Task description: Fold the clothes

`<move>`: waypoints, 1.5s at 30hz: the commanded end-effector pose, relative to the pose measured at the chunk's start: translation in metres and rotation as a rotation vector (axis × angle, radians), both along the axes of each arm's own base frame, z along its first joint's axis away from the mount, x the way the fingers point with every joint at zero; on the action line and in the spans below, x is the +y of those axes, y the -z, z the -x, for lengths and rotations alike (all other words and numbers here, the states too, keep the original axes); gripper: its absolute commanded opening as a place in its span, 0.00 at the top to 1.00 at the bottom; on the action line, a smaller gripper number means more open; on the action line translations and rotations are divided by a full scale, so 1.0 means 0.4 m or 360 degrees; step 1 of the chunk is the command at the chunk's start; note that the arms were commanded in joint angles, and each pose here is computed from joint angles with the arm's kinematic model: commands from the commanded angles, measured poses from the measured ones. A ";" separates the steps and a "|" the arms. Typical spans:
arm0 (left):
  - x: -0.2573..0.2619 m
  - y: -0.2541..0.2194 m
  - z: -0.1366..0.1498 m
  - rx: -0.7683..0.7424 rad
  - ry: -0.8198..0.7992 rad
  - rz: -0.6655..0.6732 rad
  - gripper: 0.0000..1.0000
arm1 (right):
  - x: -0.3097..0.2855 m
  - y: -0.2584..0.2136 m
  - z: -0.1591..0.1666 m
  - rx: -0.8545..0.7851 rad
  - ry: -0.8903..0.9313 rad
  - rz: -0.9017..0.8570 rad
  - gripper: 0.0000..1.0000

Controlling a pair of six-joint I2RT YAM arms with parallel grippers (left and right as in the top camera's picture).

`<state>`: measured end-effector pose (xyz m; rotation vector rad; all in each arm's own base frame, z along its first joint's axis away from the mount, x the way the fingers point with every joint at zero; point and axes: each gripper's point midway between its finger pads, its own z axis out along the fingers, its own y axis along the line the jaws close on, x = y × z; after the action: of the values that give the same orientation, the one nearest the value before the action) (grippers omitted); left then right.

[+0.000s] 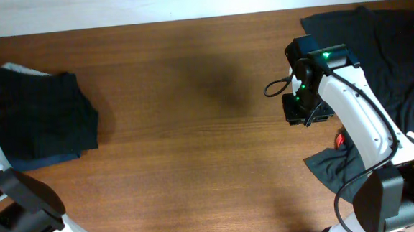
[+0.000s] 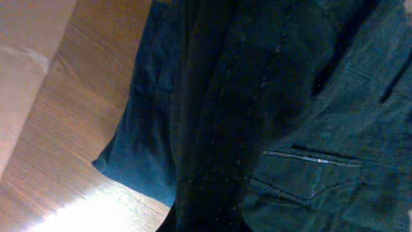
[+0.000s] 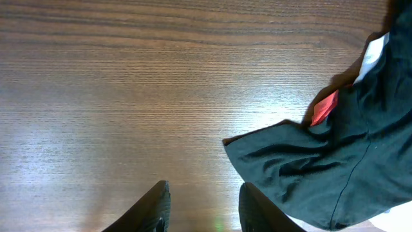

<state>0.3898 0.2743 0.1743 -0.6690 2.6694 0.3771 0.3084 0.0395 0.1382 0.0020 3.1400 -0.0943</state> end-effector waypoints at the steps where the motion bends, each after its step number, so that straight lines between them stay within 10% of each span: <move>1: 0.072 0.018 0.029 -0.0039 -0.0205 0.0037 0.56 | -0.004 -0.019 -0.006 -0.0040 0.0028 -0.0003 0.61; 3: 0.093 0.029 0.052 -0.0054 -0.0332 0.0080 0.01 | -0.004 -0.019 -0.007 -0.0042 0.0027 -0.0004 0.61; 8: -0.047 0.019 -0.055 -0.0334 -0.0081 0.0536 0.01 | -0.003 -0.019 -0.008 -0.0046 0.0027 -0.0005 0.60; 15: -0.447 0.036 -0.165 -0.0125 0.0452 0.0656 0.01 | 0.026 -0.018 -0.008 -0.0040 0.0027 -0.0113 0.32; 17: -0.574 0.053 -0.134 0.0039 0.0583 0.0714 0.01 | 0.084 -0.022 -0.014 -0.0043 0.0019 -0.0325 0.03; 23: -0.746 0.079 0.090 0.0733 0.0735 0.0675 0.01 | 0.125 -0.033 0.022 0.0057 -0.0040 -0.0525 0.01; 30: -0.767 0.065 0.248 0.0970 0.0744 0.0688 0.01 | 0.000 -0.051 0.119 0.0238 0.0138 -0.0538 0.01; 45: -0.739 -0.157 0.424 -0.0809 0.0909 0.0243 0.01 | -0.032 -0.129 0.229 -0.0882 0.0008 -0.0432 0.01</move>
<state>0.2296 -0.0222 0.2298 0.0014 2.3381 -0.1398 0.2189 0.0298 0.1895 0.0359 2.5854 0.3092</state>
